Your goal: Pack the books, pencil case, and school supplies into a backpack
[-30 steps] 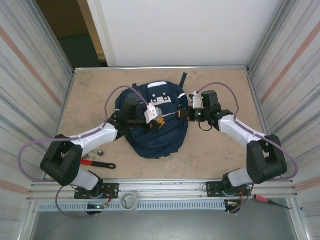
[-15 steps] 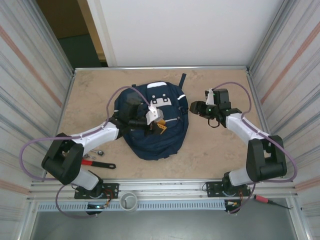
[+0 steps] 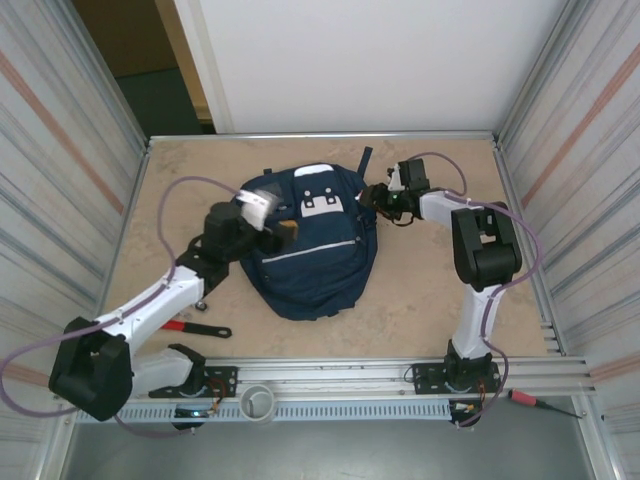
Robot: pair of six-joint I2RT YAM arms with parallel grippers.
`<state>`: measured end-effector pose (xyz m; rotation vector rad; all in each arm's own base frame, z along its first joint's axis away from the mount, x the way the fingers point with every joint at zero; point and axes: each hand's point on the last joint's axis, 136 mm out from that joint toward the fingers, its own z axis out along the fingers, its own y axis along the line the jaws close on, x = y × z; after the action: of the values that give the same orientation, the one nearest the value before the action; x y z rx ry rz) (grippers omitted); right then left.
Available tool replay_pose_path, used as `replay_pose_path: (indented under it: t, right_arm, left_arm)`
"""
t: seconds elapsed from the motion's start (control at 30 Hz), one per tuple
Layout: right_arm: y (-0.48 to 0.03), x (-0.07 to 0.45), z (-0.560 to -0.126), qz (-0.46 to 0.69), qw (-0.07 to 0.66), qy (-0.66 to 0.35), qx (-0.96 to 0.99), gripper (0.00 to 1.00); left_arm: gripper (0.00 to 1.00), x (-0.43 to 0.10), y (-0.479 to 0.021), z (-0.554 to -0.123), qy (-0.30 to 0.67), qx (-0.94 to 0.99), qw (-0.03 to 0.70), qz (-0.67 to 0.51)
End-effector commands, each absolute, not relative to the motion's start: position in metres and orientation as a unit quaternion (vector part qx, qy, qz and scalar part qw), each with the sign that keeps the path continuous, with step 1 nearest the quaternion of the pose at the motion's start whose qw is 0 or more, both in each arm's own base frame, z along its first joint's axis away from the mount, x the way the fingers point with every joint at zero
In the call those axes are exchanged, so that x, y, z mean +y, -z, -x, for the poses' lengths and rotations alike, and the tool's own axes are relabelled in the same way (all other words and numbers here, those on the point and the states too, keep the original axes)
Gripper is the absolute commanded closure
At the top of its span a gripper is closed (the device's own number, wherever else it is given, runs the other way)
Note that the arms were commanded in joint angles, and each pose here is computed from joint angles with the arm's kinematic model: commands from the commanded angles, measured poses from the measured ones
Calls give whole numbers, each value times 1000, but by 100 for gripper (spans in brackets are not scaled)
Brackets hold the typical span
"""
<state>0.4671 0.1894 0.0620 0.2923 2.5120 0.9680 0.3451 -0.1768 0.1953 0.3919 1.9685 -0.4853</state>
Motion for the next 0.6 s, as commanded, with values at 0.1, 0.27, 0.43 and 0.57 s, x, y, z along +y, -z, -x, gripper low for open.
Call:
replay_pose_path:
  t: [0.1,0.27,0.43,0.57]
  right_arm:
    - [-62,196,-461,-107,205,-376,897,75]
    - [-61,184,-449,-113,205,-374,897,88]
    - [-61,168,-435,-122,207,-370,898,95]
    - [-64,150,-423,-132,214,-359,899,94]
  left_arm:
    - [23,-100,-123,-357,223,881,406,92]
    - [28,-124,-106,-369,261,892,361,72]
    - [32,-158,-93,-379,282,899,332,39]
    - [34,-200,-92,-387,299,900,318,-2]
